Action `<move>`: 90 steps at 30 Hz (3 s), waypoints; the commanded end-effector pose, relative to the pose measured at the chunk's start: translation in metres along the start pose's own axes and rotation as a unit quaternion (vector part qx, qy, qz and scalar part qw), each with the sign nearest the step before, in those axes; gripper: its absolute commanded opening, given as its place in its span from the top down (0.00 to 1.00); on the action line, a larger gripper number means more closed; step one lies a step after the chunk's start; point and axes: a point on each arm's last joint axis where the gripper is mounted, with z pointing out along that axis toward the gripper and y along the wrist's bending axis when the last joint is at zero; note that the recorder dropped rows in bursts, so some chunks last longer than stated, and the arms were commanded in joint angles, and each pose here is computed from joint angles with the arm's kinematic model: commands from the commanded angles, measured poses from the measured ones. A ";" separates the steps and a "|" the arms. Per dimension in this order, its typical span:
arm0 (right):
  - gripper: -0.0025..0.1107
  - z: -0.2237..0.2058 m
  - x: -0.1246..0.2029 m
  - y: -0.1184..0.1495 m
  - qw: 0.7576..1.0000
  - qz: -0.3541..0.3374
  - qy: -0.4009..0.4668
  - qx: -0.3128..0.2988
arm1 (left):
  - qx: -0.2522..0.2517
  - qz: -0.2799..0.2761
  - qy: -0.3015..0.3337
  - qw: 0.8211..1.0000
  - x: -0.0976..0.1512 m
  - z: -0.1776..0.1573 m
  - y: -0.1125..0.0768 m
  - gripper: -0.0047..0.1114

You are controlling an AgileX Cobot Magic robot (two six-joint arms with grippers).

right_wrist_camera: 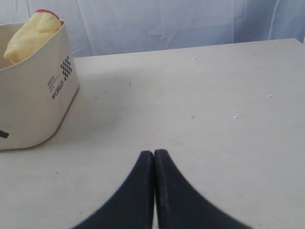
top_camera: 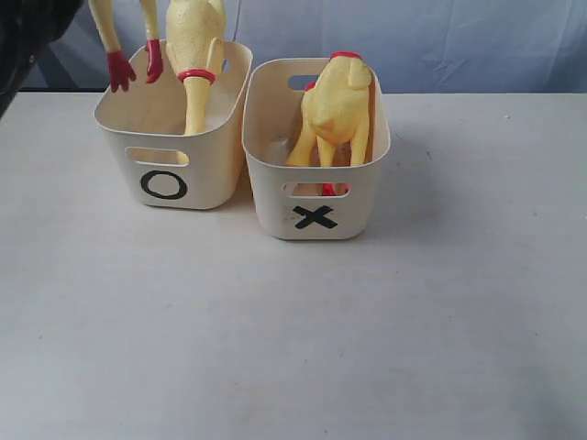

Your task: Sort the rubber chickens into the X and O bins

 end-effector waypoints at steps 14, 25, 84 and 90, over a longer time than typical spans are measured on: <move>0.98 0.000 0.000 0.000 1.000 -0.001 -0.005 -0.002 | 0.012 0.020 0.043 0.999 0.056 0.051 0.025 0.44; 0.98 0.000 0.000 0.000 1.000 -0.001 -0.005 -0.002 | 0.001 0.010 0.169 0.986 0.046 0.032 0.014 0.40; 0.98 0.000 0.000 0.000 1.000 -0.001 -0.004 -0.002 | -0.025 0.414 0.318 0.853 -0.133 -0.226 -0.011 0.96; 0.98 0.000 0.000 0.000 1.000 -0.001 -0.004 -0.002 | -0.047 0.403 0.274 0.872 -0.132 -0.223 -0.006 0.96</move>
